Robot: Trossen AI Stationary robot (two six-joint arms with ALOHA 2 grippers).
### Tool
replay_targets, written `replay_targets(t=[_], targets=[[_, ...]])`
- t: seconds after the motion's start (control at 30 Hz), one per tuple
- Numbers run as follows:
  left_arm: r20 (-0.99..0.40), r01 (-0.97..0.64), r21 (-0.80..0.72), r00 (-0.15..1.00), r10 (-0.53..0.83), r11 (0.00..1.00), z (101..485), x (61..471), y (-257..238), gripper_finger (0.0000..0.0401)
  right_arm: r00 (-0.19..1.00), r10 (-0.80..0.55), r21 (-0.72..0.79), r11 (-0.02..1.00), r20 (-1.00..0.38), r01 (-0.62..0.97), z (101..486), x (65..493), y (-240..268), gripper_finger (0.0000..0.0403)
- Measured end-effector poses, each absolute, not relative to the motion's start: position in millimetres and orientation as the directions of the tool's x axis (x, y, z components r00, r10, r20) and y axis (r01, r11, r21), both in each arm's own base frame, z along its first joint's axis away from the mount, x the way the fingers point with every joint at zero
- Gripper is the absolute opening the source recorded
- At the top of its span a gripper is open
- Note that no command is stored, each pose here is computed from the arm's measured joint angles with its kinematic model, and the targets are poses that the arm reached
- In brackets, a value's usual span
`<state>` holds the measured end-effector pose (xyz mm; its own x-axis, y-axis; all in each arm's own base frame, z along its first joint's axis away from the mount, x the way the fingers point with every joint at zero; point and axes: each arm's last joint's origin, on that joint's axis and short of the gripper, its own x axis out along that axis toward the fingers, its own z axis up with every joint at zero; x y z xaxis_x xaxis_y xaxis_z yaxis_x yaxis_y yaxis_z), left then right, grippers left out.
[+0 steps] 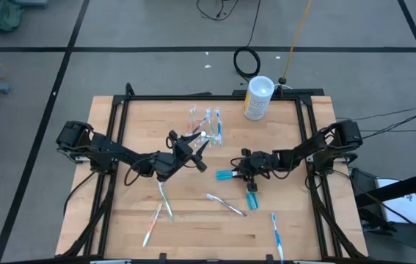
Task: Pick & Place toothbrushing station
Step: Put the top mouthwash into the transparent organizer
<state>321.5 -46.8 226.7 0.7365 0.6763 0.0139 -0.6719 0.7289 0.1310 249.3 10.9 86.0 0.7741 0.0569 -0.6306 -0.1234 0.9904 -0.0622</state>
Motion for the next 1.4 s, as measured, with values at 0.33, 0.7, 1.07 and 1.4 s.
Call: replay_targets(t=[0.33,0.7,1.07,1.4], targets=[[0.035,-0.556,0.116,0.830,0.556,0.823,229.1,324.2,-49.8,0.0195,0.855,-0.042,-0.454,0.860,-0.516,-0.232,115.7,248.2,25.5,0.0104],[0.004,0.089,0.034,0.996,-0.090,0.995,250.9,345.5,-65.5,0.0195,0.912,-0.167,-0.899,0.304,-0.375,-0.315,130.6,247.9,57.4,0.0091],[-0.521,-0.124,-0.317,0.852,-0.063,0.940,240.8,351.6,-53.1,0.0195,0.921,-0.211,-0.944,0.105,-0.329,-0.313,141.9,254.8,68.6,0.0090],[-0.555,-0.157,-0.313,0.831,-0.046,0.937,223.5,358.8,-57.4,0.0195,0.956,-0.213,-0.979,0.048,-0.203,-0.197,155.5,259.1,69.6,0.0095]])
